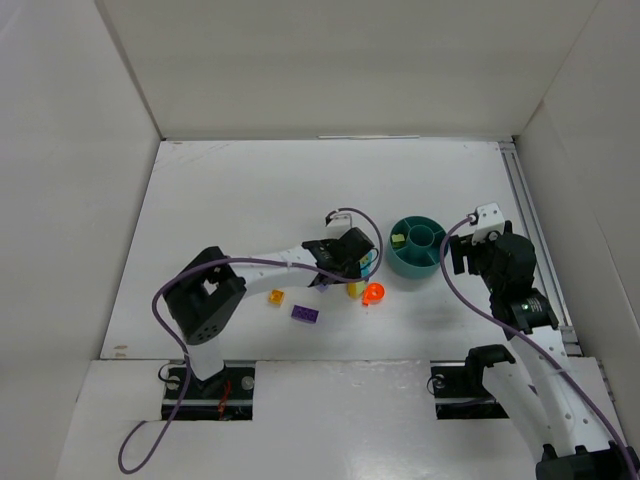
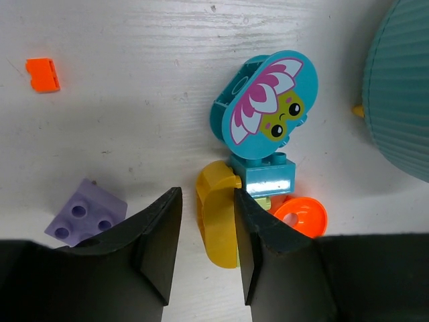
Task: Sort the legos into containers by color
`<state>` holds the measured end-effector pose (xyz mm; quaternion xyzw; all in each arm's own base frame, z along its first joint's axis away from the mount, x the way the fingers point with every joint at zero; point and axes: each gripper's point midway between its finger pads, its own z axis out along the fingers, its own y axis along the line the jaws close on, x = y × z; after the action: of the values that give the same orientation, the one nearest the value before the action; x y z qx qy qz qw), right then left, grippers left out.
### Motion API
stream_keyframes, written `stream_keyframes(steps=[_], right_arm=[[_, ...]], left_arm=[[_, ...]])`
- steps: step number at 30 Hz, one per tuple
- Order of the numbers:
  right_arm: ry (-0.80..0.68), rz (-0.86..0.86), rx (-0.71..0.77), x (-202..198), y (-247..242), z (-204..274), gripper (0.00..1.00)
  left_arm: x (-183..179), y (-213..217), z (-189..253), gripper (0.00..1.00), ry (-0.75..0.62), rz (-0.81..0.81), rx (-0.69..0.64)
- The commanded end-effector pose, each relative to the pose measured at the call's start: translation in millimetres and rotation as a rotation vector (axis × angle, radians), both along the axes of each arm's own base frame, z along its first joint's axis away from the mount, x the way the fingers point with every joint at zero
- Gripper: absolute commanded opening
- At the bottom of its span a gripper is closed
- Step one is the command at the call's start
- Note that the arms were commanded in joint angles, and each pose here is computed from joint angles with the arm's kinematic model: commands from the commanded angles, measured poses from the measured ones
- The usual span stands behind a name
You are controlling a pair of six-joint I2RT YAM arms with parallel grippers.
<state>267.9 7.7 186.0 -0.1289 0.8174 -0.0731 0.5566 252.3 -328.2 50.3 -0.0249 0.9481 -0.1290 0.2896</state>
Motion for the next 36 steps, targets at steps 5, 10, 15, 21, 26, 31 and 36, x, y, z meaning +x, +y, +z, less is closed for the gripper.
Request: stream_keyframes(steps=[5,10,15,21,26,31,36], right_arm=[[-0.028,-0.026,-0.006,1.3,-5.8,6.7,0.83],[-0.028,-0.030,0.002,1.3,-5.4,6.6,0.83],[-0.028,-0.030,0.003,1.3,-5.4,6.6,0.83],[-0.037,-0.030,0.004,0.6,-5.5,8.9,0.83],[-0.047,-0.030,0.005,-0.2,-5.6,11.1,0.83],[-0.099,0.116,-0.011,3.3,14.9,18.3,0.84],[-0.239,0.562,0.026,-4.6,86.7,39.6,0.86]], left_arm=[[2.7,-13.5,4.1,0.28,0.007,0.004,-0.029],[1.0,-15.6,0.4,0.24,0.009,0.034,0.001],[-2.2,-14.5,-2.1,0.17,0.016,0.038,0.022],[-4.7,-15.1,2.3,0.00,0.009,0.041,0.018],[-1.5,-16.7,14.8,0.00,-0.034,0.029,0.018],[12.3,-6.5,49.1,0.00,-0.145,0.044,0.030],[22.9,-3.7,109.4,0.00,-0.339,-0.033,-0.056]])
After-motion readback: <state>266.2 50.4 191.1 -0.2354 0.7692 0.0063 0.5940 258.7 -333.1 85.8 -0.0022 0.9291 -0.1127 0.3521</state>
